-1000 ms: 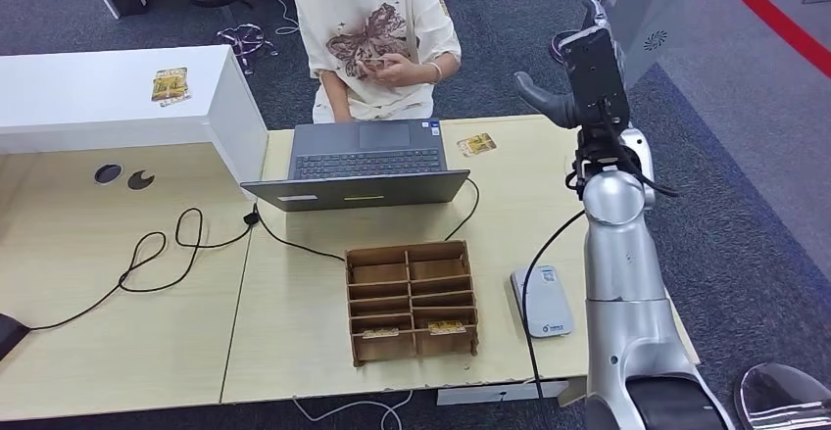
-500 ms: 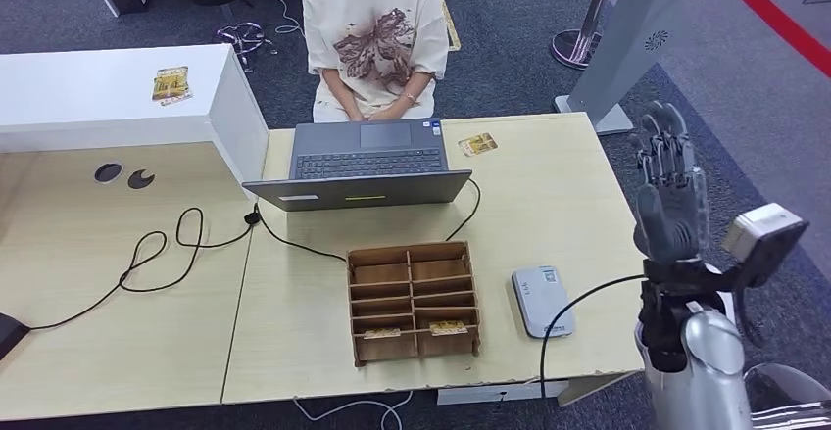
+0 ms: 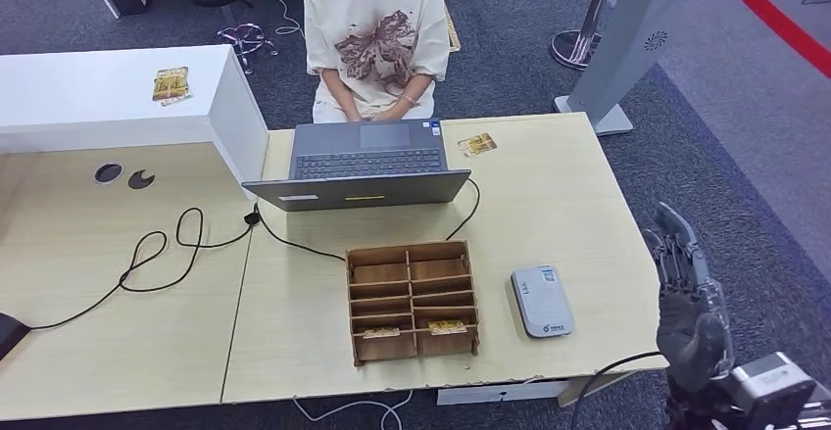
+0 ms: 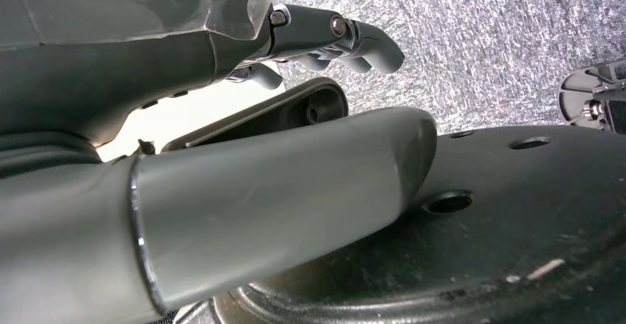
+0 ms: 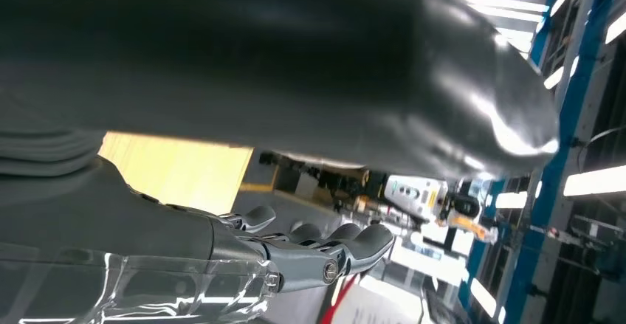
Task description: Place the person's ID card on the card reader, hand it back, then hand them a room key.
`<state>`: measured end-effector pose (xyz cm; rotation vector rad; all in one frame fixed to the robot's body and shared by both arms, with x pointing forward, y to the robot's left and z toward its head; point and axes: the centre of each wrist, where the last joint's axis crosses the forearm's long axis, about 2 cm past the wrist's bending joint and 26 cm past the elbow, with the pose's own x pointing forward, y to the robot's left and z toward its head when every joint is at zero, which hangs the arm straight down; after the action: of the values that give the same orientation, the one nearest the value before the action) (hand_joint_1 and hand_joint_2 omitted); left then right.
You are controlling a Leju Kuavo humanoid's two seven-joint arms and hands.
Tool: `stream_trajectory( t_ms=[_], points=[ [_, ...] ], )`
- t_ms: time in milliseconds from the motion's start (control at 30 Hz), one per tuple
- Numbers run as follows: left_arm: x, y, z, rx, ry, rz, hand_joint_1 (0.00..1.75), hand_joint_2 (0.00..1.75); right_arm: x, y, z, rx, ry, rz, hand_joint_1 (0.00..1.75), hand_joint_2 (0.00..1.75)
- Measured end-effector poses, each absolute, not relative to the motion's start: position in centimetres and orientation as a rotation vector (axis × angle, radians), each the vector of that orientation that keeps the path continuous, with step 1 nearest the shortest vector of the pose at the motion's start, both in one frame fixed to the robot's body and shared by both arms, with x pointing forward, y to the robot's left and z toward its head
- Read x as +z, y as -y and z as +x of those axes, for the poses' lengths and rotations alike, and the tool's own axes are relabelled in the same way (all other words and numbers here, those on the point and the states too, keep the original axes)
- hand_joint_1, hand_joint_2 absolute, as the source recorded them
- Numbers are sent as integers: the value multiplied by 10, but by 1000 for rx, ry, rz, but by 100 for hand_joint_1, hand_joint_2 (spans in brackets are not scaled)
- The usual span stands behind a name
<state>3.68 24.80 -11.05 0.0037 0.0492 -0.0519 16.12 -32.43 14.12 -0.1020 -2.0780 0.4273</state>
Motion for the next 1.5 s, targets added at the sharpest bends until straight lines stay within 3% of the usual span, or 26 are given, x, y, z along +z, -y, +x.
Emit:
stream_trajectory(
  t_ms=[633,900,1033,1500],
  points=[
    [-110,-242,38,-38,-60,47,0,0,128,252,141,502,1929,-483,0,0],
    [-110,-241,39,-39,-47,52,0,0,129,238,142,429,1925,-416,0,0],
    [-110,-240,38,-57,-62,47,0,0,128,235,142,398,1931,-354,0,175],
    [-110,-240,37,-189,-113,45,0,0,127,235,140,438,1941,-364,0,175]
  ],
)
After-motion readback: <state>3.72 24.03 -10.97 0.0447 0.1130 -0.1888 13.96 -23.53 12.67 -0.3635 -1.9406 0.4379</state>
